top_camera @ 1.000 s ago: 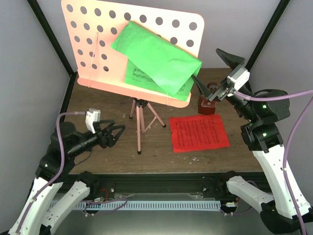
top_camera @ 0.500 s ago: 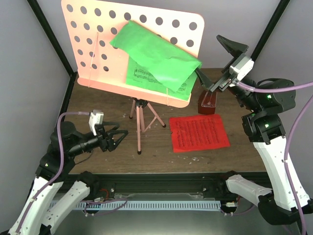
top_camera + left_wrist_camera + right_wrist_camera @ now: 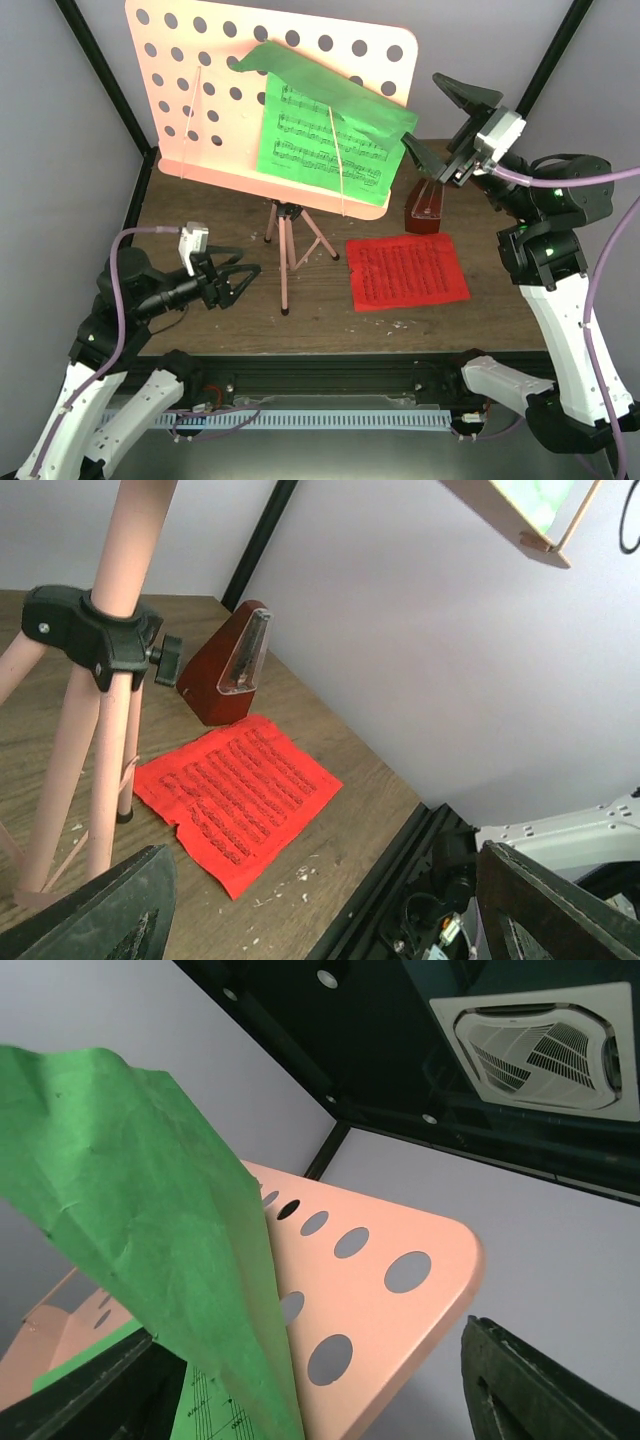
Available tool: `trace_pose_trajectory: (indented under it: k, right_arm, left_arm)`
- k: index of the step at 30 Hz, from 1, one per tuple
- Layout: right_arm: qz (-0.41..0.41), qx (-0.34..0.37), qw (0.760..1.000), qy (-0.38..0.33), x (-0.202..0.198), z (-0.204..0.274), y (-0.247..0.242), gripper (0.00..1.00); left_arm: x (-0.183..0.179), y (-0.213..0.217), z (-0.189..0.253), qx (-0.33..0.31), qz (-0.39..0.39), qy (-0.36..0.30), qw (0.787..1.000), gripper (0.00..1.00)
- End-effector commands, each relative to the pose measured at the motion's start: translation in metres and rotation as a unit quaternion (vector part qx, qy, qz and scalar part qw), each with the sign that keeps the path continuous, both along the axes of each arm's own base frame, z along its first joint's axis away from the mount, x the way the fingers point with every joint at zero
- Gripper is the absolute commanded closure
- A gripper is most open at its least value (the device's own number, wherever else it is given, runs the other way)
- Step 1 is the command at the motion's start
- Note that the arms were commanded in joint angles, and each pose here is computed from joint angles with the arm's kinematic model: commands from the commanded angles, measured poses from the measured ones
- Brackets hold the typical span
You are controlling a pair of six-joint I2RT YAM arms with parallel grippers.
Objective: Pack up the instrument practice props
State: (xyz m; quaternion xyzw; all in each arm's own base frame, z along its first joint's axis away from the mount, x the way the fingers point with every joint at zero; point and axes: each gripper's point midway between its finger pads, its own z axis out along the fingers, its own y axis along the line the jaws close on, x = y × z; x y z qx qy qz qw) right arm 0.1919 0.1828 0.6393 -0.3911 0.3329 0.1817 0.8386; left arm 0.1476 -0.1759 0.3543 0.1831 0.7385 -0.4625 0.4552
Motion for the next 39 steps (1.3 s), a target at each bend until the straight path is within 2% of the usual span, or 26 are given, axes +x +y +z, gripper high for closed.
trace_pose_trajectory:
  k: [1,7,18,23,30,34,39]
  right_arm:
    - [0.024,0.010,1.000,-0.018,-0.017,0.017,-0.001,0.27]
    - [0.040,0.007,0.999,-0.012,-0.018,0.020,0.004,0.42]
    - [0.050,0.006,0.999,-0.007,-0.020,0.018,0.005,0.66]
    - [0.059,0.005,0.998,0.000,-0.018,0.015,0.008,0.71]
    - [0.077,0.006,0.997,0.005,-0.018,0.015,0.012,0.83]
    - [0.079,0.006,0.997,0.006,-0.019,0.014,0.012,0.92]
    - [0.081,0.014,0.997,0.001,-0.021,0.014,0.010,0.98]
  left_arm:
    - [-0.005,-0.001,0.026,-0.017,-0.010,-0.023,1.000,0.17]
    - [0.001,-0.007,0.046,-0.025,-0.019,-0.026,0.999,0.19]
    - [0.010,-0.031,0.126,-0.092,-0.068,-0.035,0.993,0.38]
    - [0.013,-0.051,0.166,-0.109,-0.071,-0.058,0.990,0.40]
    - [0.027,-0.087,0.212,-0.158,-0.094,-0.066,0.981,0.42]
    - [0.034,-0.105,0.226,-0.170,-0.095,-0.071,0.978,0.44]
    - [0.047,-0.115,0.233,-0.181,-0.085,-0.069,0.977,0.45]
